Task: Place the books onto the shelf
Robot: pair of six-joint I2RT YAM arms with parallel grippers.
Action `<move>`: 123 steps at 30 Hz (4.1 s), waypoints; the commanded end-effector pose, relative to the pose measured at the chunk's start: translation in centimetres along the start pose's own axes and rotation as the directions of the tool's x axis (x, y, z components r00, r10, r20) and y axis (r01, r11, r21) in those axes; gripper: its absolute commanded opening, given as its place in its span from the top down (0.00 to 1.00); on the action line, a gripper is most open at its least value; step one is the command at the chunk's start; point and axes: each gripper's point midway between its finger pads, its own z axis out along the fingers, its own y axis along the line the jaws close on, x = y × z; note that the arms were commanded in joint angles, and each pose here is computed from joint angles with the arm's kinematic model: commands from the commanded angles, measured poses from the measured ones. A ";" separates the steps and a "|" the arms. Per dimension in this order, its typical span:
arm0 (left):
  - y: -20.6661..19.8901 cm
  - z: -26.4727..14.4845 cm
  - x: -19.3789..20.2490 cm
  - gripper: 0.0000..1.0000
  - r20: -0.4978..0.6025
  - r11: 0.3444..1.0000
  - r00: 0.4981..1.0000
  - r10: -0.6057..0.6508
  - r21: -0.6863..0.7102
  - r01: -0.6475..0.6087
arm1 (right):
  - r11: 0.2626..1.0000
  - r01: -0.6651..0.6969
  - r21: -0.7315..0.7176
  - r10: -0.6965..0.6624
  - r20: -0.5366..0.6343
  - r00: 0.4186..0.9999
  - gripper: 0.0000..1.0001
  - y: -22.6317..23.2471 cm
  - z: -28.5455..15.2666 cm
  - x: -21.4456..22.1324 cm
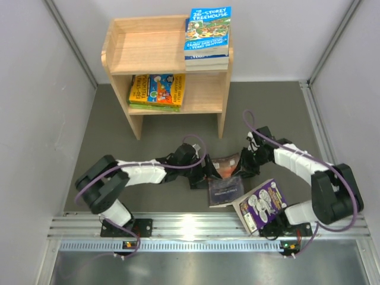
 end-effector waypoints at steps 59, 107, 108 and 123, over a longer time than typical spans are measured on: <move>-14.0 -26.9 -1.5 0.21 0.629 0.864 0.729 0.271 0.175 -0.472 | 0.583 0.183 -0.792 0.152 0.328 0.932 1.00 21.1 -24.1 1.3; -18.4 -24.3 -1.2 0.90 0.508 0.806 0.854 0.114 0.455 -0.379 | 0.516 0.250 -0.819 0.089 0.342 0.936 1.00 25.9 -24.2 -1.5; -18.4 -24.3 -1.4 1.00 0.513 0.812 0.851 0.113 0.446 -0.376 | 0.512 0.254 -0.821 0.082 0.341 0.937 1.00 25.9 -24.3 -1.3; -25.3 -29.6 0.5 1.00 0.571 0.682 0.756 0.319 0.415 -0.602 | 0.497 0.277 -0.823 0.035 0.338 0.941 0.28 24.5 -24.2 1.2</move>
